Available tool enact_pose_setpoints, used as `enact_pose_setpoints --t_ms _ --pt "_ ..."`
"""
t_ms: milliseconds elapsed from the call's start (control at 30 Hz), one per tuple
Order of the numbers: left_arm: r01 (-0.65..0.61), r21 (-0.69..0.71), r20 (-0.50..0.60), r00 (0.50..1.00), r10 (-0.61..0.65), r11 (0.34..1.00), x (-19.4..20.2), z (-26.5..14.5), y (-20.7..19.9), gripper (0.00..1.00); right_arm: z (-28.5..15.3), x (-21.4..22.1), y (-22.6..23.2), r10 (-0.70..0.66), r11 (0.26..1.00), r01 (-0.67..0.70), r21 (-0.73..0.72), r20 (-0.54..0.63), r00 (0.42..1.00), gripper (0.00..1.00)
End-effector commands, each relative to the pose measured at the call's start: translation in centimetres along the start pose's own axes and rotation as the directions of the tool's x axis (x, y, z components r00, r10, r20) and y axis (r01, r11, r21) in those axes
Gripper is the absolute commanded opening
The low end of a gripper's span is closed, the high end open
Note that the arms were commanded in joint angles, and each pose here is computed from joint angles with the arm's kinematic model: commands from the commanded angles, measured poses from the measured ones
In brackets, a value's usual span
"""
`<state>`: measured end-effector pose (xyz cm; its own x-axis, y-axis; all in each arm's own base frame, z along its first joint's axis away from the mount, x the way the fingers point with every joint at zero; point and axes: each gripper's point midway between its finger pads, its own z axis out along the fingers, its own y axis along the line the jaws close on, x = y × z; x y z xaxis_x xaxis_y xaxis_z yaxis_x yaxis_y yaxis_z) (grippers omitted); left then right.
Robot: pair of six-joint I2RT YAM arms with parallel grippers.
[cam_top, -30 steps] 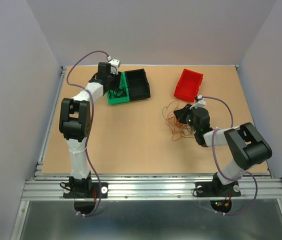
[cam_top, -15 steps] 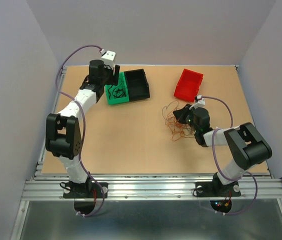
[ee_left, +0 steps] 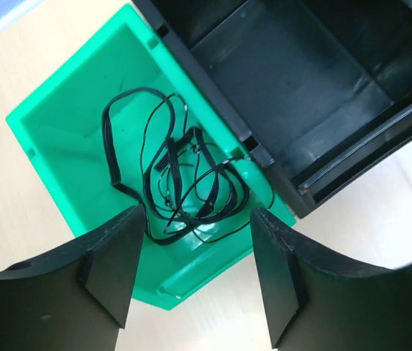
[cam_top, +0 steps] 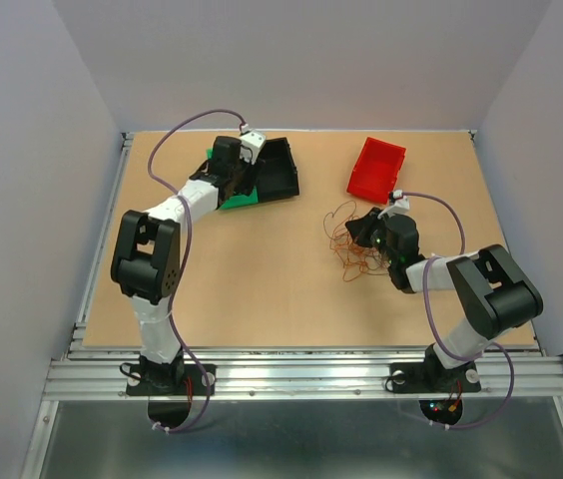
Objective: Untangle the cables
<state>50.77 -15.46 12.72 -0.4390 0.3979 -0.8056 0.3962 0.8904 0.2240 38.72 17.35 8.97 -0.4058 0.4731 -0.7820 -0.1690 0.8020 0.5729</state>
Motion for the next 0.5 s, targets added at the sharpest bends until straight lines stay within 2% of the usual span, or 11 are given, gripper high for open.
enact_pose_setpoints --t_ms 0,67,100,200,233,467 --pt "-0.017 -0.07 0.04 0.999 0.02 0.997 -2.8 -0.2 2.1 0.68 0.2 -1.3 1.2 -0.016 0.999 0.018 -0.043 0.045 0.999 0.01" --pt "-0.011 -0.091 0.019 1.0 0.013 0.996 -2.3 0.5 2.4 0.59 0.2 -1.4 1.2 -0.016 0.999 0.018 -0.043 0.048 0.999 0.0" --pt "-0.011 -0.113 0.009 1.0 0.012 0.994 -2.0 0.7 2.8 0.44 0.1 -1.4 1.2 -0.016 0.999 0.018 -0.043 0.048 0.999 0.01" --pt "-0.001 -0.149 0.011 1.0 0.003 0.989 -2.1 0.8 3.5 0.17 0.1 -1.4 1.2 -0.016 0.999 0.018 -0.043 0.048 0.999 0.01" --pt "0.01 -0.171 0.015 1.0 -0.008 0.985 -2.1 0.8 4.0 0.02 0.0 -1.4 1.3 -0.016 0.999 0.019 -0.046 0.047 0.999 0.01" --pt "0.1 -0.207 0.014 0.995 -0.099 0.973 -1.4 1.8 7.2 0.0 0.1 -1.4 1.3 -0.013 0.999 0.015 -0.047 0.047 0.999 0.0"
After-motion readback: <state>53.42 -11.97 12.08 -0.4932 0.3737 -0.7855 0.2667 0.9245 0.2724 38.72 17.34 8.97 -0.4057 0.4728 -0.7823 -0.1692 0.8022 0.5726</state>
